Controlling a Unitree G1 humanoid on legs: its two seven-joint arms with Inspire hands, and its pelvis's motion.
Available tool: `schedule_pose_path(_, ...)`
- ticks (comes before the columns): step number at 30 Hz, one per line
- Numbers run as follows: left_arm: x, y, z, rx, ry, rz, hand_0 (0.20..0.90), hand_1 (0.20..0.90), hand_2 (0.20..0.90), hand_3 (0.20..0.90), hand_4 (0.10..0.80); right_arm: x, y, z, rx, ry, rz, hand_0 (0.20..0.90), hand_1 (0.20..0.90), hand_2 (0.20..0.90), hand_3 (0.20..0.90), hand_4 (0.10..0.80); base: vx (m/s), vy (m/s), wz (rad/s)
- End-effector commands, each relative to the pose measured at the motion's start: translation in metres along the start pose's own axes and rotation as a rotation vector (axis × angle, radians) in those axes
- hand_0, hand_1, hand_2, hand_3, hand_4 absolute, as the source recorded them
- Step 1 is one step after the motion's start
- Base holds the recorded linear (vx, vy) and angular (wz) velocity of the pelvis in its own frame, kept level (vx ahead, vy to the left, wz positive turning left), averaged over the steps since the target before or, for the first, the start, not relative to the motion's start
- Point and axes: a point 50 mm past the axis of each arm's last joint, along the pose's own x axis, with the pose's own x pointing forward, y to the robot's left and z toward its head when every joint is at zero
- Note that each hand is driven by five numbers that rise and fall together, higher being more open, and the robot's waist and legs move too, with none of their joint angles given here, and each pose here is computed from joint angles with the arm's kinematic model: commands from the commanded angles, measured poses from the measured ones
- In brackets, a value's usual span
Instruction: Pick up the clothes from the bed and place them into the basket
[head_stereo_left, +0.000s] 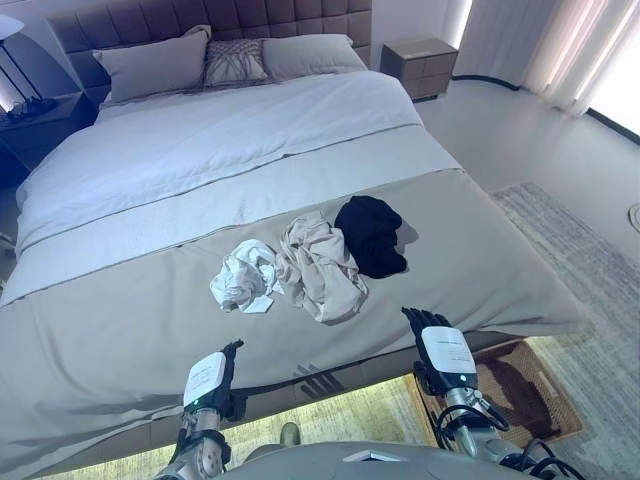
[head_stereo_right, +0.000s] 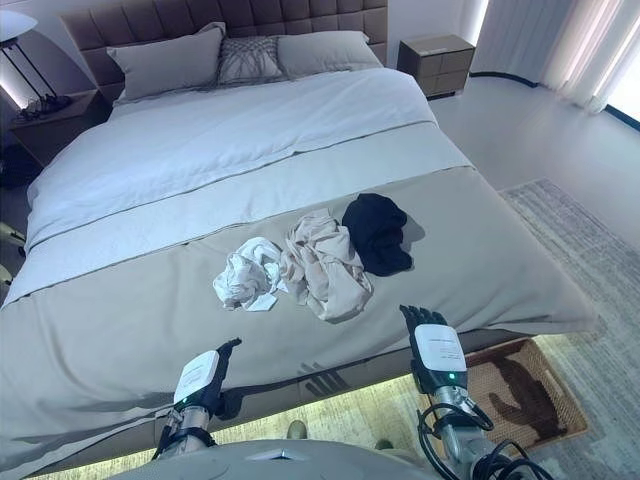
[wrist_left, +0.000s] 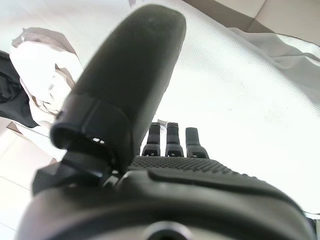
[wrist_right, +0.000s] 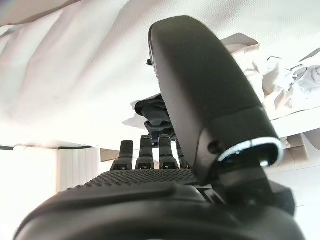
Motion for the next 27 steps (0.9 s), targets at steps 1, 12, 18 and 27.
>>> schedule_pose_path(1, 0.037, 0.053, 0.016, 0.009, -0.106, 0.256, 0.9, 0.9, 0.9, 0.9, 0.8, 0.044, -0.037, 0.011, 0.062, -0.043, -0.248, 0.9, 0.9, 0.9, 0.9, 0.8, 0.061, 0.016, 0.09)
schedule_pose_path(12, 0.051, 0.086, 0.042, -0.024, -0.241, 0.455, 0.9, 0.9, 0.9, 0.9, 0.8, 0.092, -0.085, 0.014, 0.096, -0.033, -0.399, 0.9, 0.9, 0.9, 0.9, 0.8, 0.053, 0.02, 0.14)
schedule_pose_path(18, 0.074, 0.127, 0.084, -0.127, -0.347, 0.622, 0.9, 0.9, 0.9, 0.9, 0.8, 0.14, -0.143, 0.025, 0.089, -0.042, -0.576, 0.9, 0.9, 0.9, 0.9, 0.8, -0.202, 0.073, 0.21)
schedule_pose_path(27, 0.089, 0.175, 0.142, -0.256, -0.506, 0.798, 0.9, 0.9, 0.9, 0.9, 0.8, 0.181, -0.219, 0.054, 0.12, -0.101, -0.768, 0.9, 0.9, 0.9, 0.9, 0.8, -0.159, 0.057, 0.02)
